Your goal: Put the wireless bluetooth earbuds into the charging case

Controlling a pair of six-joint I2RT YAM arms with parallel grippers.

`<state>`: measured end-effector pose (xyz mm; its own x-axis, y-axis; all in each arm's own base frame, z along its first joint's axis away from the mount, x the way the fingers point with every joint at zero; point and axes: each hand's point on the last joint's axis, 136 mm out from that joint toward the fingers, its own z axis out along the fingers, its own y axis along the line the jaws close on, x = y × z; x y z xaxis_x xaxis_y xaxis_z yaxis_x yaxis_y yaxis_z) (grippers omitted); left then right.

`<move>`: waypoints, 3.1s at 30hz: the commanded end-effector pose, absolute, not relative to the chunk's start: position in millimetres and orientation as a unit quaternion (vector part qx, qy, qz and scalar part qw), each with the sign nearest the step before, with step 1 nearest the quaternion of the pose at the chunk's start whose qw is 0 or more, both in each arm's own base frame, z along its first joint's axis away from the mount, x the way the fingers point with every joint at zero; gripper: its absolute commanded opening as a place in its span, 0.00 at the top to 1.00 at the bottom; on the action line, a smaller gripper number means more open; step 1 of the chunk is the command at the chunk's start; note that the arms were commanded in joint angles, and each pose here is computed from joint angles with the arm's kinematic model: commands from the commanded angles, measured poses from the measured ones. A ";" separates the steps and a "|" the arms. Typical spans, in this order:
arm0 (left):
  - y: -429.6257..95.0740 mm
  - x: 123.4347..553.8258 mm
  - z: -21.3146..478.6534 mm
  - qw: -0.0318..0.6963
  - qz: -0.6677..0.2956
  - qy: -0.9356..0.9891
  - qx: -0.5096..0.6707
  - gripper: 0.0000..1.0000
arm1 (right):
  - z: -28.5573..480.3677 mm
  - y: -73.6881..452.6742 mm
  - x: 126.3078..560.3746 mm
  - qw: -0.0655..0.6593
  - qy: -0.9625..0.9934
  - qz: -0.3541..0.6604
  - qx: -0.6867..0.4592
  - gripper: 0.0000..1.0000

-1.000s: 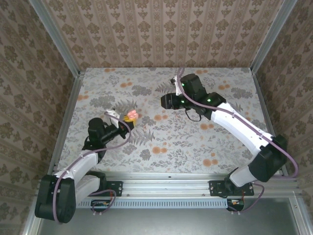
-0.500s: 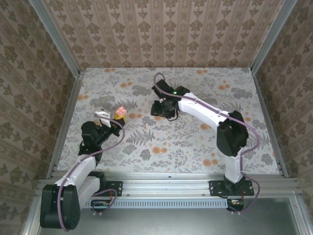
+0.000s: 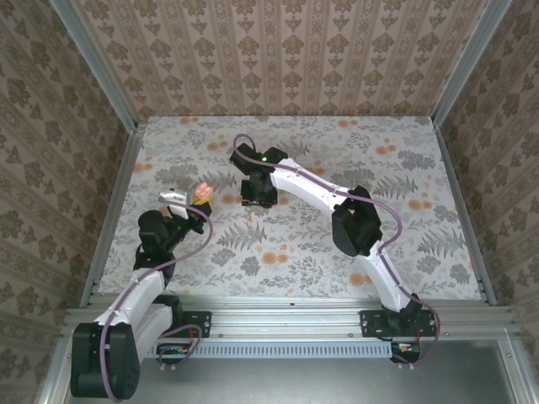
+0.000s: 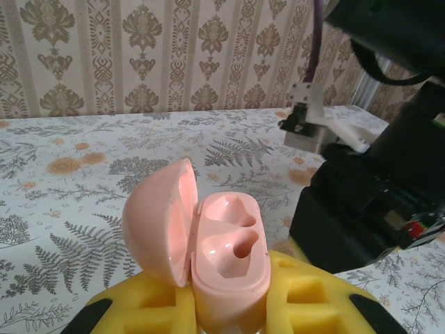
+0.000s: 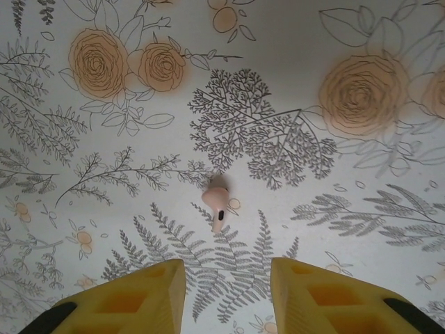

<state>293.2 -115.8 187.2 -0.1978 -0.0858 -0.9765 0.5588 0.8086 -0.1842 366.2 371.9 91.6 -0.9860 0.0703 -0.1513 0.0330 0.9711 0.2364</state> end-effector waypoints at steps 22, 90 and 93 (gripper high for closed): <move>-110.0 292.4 185.9 0.612 -0.252 0.733 0.155 0.84 | 30.7 390.1 355.6 0.013 0.996 0.083 0.010 0.67; -132.3 283.5 171.7 0.573 -0.265 0.752 0.190 0.84 | 65.0 386.4 373.4 0.123 0.984 0.124 -0.034 0.81; -145.0 279.5 166.1 0.558 -0.275 0.754 0.210 0.84 | 78.3 374.5 371.8 0.148 0.977 0.149 -0.028 0.81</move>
<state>279.6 -135.5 159.5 -0.3100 -0.0274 -0.9503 0.5854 0.7821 -0.2135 349.7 370.0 35.0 -0.9873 -0.0476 -0.1513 -0.0757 0.9797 0.1856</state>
